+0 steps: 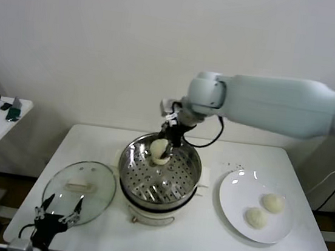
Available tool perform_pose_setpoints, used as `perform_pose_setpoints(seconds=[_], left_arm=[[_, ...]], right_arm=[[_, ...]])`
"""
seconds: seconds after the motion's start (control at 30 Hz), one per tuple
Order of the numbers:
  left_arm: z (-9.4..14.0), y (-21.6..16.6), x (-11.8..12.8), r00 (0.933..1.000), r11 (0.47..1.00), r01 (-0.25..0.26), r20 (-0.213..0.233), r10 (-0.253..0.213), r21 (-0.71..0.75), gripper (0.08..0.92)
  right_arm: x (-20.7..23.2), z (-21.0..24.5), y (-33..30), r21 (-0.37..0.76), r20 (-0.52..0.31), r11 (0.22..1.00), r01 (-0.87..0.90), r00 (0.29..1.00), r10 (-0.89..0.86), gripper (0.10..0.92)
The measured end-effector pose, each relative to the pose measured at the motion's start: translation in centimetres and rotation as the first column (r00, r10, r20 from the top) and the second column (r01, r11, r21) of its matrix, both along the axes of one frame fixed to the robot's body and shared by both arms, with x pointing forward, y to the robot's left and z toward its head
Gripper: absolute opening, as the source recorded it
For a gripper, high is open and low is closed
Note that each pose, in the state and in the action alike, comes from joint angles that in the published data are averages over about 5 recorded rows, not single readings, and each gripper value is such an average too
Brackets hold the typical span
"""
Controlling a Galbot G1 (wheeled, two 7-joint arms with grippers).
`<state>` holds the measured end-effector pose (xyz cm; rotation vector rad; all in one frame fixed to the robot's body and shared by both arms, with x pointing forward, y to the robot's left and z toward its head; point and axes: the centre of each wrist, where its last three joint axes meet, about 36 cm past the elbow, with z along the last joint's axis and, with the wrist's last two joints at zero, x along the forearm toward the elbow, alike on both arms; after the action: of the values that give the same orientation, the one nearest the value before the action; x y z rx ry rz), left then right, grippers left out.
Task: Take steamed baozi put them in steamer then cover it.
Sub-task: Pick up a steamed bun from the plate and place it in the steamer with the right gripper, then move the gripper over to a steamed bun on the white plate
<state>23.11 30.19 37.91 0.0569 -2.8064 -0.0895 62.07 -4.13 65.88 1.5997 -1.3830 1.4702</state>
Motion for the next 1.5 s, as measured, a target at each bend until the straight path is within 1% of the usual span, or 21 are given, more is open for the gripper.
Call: perform_pose_setpoints(seconds=[0.23, 0.43, 0.53, 0.63, 0.7, 0.8, 0.97, 1.1, 1.2, 1.33, 1.5], left_arm=[[-0.1, -0.1, -0.1, 1.0000, 1.000, -0.003, -0.002, 0.003, -0.004, 0.823], [-0.2, -0.2, -0.1, 1.0000, 1.000, -0.002, -0.003, 0.002, -0.006, 0.823], [-0.2, -0.3, -0.1, 1.0000, 1.000, -0.002, -0.004, 0.002, -0.006, 0.823], [-0.1, -0.3, -0.2, 1.0000, 1.000, 0.000, -0.005, 0.000, -0.005, 0.823], [-0.1, -0.4, -0.1, 1.0000, 1.000, 0.003, -0.005, -0.003, -0.005, 0.823], [0.1, -0.6, 0.0, 1.0000, 1.000, 0.007, -0.003, -0.007, -0.005, 0.823], [0.2, -0.7, 0.1, 0.9999, 1.000, 0.015, -0.001, -0.015, -0.006, 0.823], [0.1, -0.7, 0.1, 0.9998, 1.000, 0.020, -0.004, -0.020, -0.001, 0.823], [-0.1, -0.8, 0.2, 0.9997, 1.000, 0.025, -0.005, -0.025, 0.001, 0.823], [-0.1, -1.0, 0.4, 0.9995, 1.000, 0.030, -0.003, -0.030, 0.001, 0.823], [0.1, -1.5, 0.6, 0.9995, 0.999, 0.032, 0.001, -0.032, -0.002, 0.823]], right_arm=[[0.5, -4.4, 3.3, -0.017, -0.004, 1.000, -0.013, 1.000, 0.013, 0.636], [0.8, -6.7, 4.9, -0.015, -0.001, 1.000, -0.014, 1.000, 0.014, 0.645], [0.9, -7.2, 5.2, -0.013, -0.001, 1.000, -0.021, 1.000, 0.021, 0.701], [1.0, -7.2, 5.1, -0.012, -0.006, 0.999, -0.035, 0.999, 0.035, 0.779], [1.1, -6.7, 4.8, -0.009, -0.011, 0.999, -0.045, 0.999, 0.045, 0.809], [1.4, -5.3, 3.5, -0.005, -0.016, 0.998, -0.056, 0.998, 0.056, 0.821], [2.1, -0.9, -1.6, -0.014, -0.021, 0.999, -0.052, 0.998, 0.052, 0.823], [2.0, 3.1, -8.2, -0.047, -0.013, 0.999, -0.018, 1.000, 0.017, 0.823], [1.3, 4.5, -14.1, -0.086, -0.005, 0.996, 0.030, 1.000, -0.030, 0.823], [-0.6, 3.4, -21.9, -0.141, -0.009, 0.984, 0.107, 0.994, -0.110, 0.823], [-3.5, -0.7, -29.2, -0.171, -0.023, 0.966, 0.195, 0.979, -0.202, 0.823]])
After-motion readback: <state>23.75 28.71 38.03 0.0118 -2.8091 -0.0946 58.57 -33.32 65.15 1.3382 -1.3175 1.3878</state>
